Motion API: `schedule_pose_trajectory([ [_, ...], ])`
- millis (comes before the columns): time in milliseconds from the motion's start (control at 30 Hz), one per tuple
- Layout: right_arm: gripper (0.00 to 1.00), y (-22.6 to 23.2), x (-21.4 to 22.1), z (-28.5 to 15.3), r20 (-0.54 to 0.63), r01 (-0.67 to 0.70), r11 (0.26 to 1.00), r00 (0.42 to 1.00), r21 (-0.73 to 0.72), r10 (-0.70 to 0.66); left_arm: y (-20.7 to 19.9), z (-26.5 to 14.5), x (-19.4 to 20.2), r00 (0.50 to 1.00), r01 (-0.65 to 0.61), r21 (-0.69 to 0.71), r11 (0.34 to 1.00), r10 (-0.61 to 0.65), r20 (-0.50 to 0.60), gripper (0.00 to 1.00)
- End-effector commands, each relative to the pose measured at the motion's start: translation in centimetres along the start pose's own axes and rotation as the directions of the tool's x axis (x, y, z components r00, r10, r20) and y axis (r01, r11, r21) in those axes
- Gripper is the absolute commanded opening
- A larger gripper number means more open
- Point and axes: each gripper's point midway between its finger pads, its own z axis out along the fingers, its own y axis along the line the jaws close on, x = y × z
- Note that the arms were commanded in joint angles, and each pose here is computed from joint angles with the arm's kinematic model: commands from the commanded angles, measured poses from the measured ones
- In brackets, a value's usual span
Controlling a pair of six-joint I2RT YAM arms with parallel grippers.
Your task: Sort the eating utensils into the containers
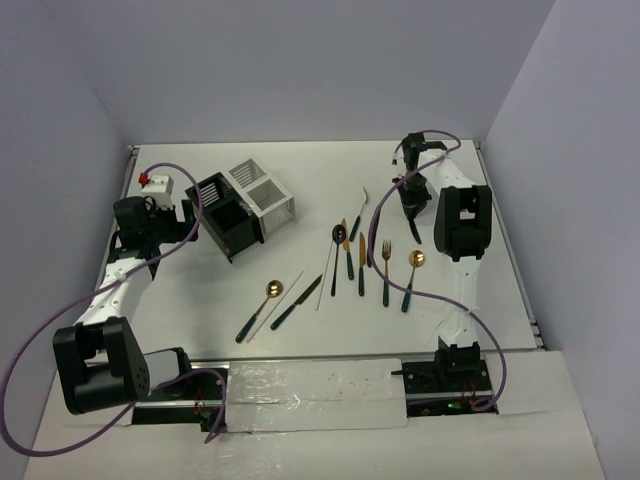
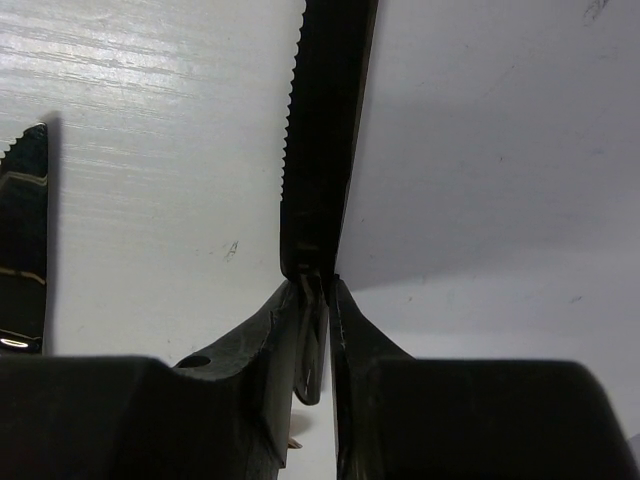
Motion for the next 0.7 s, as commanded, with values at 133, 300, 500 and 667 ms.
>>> schedule_pose_trajectory([
  [133,0.00,-0.5,-0.7,1.2,0.029,0.049,0.998,0.998,0.026,-0.050,0.6,-0.2,-3.1,0.997,-0.011,-0.022,1.000,0.013,0.078,0.99],
  [300,0.00,-0.3,-1.2,-0.4,0.106,0.068,0.997,0.992,0.023,-0.070,0.7,-0.1,-3.1,0.997,-0.008,-0.026,1.000,0.010,0.075,0.99],
  [500,0.00,-0.4,-1.6,-1.9,0.156,0.088,0.995,0.983,0.040,-0.093,0.8,-0.3,-3.3,0.997,-0.011,-0.032,0.999,0.013,0.082,0.99],
  [667,0.00,-0.2,-1.7,-2.7,0.183,0.091,0.995,0.978,0.035,-0.095,0.7,-0.3,-3.4,0.996,-0.014,-0.030,0.999,0.016,0.085,0.99],
])
